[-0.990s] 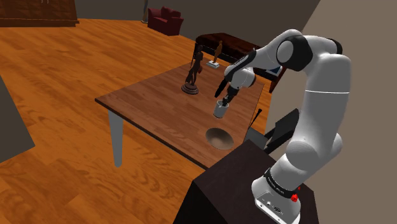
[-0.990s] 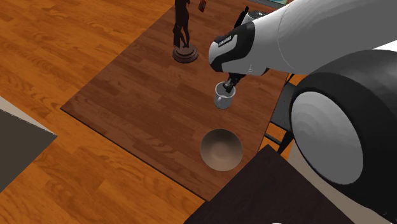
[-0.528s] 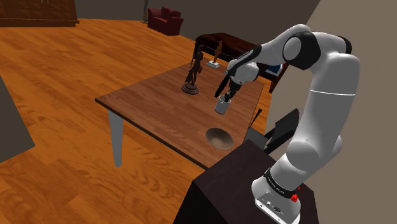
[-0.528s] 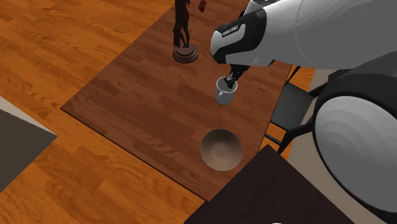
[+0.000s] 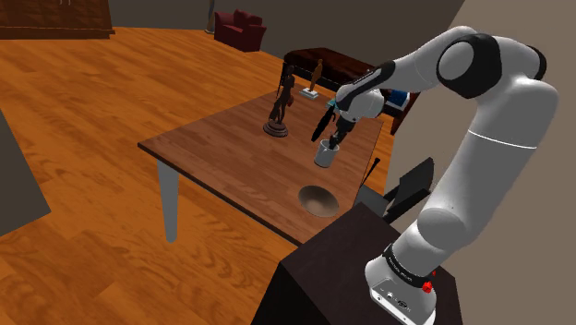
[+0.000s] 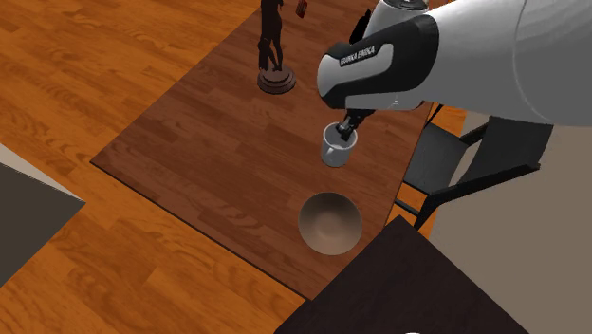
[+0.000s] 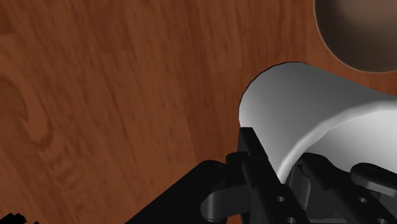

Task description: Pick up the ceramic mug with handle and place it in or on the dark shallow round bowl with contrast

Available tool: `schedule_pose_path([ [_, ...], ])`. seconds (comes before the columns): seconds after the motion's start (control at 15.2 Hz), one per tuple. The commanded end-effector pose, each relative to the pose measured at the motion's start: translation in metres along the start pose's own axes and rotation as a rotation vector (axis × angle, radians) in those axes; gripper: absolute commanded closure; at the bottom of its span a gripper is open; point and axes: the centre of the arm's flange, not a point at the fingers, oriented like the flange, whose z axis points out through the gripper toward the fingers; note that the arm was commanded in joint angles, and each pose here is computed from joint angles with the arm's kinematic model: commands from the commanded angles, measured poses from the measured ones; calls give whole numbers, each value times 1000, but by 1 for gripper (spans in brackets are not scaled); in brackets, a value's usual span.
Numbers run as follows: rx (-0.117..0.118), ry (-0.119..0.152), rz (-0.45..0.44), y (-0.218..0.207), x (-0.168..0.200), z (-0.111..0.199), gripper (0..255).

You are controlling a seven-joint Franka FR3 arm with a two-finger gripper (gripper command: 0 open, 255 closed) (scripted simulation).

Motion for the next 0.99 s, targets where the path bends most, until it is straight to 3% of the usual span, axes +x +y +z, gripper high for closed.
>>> schedule_pose_path([
  [0.0, 0, 0, 0, -23, -15, -2, 255],
  [0.79, 0, 0, 0, -152, -105, -15, 255],
  [0.92, 0, 0, 0, -154, -107, -10, 255],
])
